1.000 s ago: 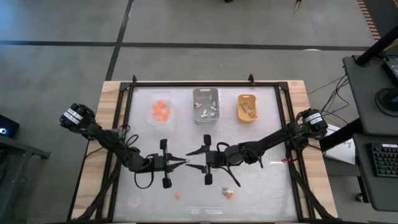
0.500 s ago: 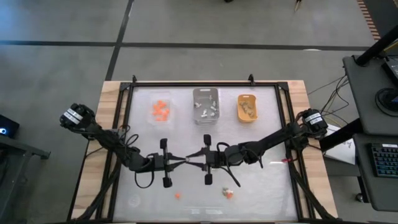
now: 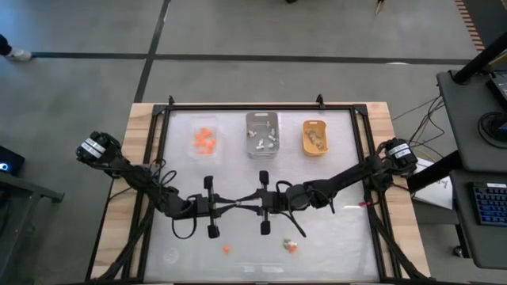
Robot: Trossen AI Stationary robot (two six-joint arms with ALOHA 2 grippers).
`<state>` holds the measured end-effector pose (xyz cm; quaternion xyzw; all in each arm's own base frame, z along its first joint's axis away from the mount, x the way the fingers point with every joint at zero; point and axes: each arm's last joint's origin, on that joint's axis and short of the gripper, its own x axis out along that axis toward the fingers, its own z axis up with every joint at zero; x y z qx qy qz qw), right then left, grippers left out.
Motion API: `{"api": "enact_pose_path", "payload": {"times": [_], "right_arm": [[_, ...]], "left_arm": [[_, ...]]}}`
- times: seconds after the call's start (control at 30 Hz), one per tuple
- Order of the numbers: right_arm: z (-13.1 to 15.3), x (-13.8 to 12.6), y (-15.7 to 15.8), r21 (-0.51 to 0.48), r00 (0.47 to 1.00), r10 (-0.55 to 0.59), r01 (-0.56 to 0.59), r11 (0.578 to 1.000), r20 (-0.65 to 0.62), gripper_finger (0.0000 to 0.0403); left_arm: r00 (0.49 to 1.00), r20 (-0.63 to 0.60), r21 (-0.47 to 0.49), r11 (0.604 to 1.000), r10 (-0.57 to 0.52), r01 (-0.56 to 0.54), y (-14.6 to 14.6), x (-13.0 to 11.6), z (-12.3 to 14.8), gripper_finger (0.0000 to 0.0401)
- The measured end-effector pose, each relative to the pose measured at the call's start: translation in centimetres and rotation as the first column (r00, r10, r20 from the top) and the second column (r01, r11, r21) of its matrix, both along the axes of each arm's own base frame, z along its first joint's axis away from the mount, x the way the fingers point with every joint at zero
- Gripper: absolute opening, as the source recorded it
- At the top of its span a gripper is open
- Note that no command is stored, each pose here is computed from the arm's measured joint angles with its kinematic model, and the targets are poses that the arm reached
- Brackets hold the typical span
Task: Sort Halloween decoration
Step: Put the cream white skull toy into the yellow bin
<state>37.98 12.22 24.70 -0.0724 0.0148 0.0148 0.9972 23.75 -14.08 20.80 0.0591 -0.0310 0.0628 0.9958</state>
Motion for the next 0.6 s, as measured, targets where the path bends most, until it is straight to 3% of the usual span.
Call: {"api": "enact_pose_path", "payload": {"times": [0.17,0.43,0.6], "right_arm": [[0.1,0.0,-0.2,0.019,1.0,-0.001,0.001,1.0,0.001,0.0034],[0.3,0.0,-0.6,0.035,1.0,-0.003,0.004,0.999,-0.015,0.0034],[1.2,-0.6,-1.5,0.056,0.996,-0.064,0.067,0.996,-0.056,0.0034]], "left_arm": [[1.0,0.003,-0.015,1.0,0.0,0.0,0.0,0.0,0.0,0.0018],[1.0,0.002,-0.04,0.999,0.024,-0.024,0.1,0.0,0.0,0.0104],[0.996,-0.033,-0.068,0.994,0.086,-0.088,0.3,-0.1,-0.6,0.0141]]}}
